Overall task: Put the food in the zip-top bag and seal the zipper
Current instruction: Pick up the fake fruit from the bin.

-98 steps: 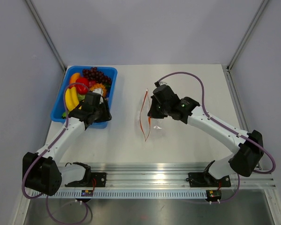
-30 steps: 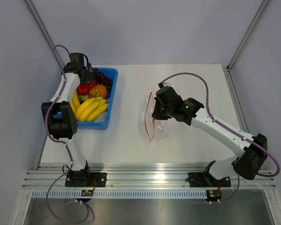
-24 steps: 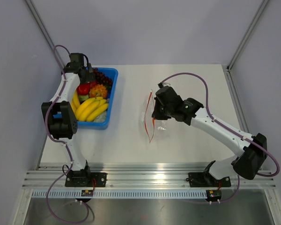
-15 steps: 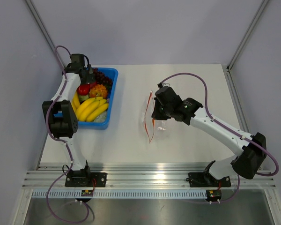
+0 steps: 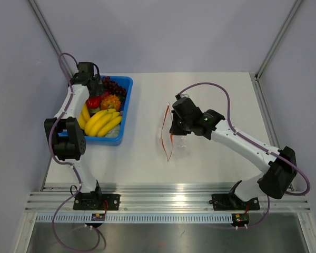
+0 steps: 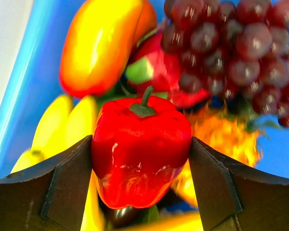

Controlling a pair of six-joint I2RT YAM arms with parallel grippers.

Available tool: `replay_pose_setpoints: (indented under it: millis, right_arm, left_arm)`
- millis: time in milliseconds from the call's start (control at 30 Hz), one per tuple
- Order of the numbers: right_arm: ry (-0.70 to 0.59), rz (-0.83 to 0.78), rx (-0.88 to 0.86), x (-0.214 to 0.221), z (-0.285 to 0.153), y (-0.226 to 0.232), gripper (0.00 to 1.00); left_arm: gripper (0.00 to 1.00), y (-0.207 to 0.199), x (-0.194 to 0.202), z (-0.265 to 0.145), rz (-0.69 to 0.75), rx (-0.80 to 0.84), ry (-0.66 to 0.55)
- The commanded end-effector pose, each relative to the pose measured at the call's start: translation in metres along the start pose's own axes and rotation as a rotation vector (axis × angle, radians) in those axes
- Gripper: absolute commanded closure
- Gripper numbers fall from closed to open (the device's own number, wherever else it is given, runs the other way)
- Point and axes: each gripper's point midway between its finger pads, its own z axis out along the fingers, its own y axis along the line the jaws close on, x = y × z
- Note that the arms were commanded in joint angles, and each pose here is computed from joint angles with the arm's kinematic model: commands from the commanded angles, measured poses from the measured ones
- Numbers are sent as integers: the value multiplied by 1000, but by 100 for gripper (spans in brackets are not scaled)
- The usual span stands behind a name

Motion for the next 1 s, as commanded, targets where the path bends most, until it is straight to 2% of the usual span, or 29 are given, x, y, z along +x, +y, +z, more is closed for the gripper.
replay_pose_setpoints:
  millis: [0, 300, 533, 567, 733, 967]
  right_arm:
    - [-51, -6, -49, -20, 0, 17, 93]
    - [-56, -68, -117, -57, 31, 62, 93]
    - [30, -76, -221, -67, 72, 108, 95]
    - [19, -73, -244, -74, 71, 117, 95]
    - [75, -66, -267, -70, 95, 129, 95]
    - [120, -42, -269, -68, 107, 138, 96]
  left_arm:
    - [52, -6, -30, -52, -62, 73, -131]
    - [53, -10, -24, -124, -48, 204, -191]
    - [54, -14, -10, -170, -4, 317, -216]
    - [54, -21, -9, -184, 2, 380, -228]
    - [54, -39, 14, -206, 17, 502, -194]
    - [54, -68, 43, -228, 19, 703, -151]
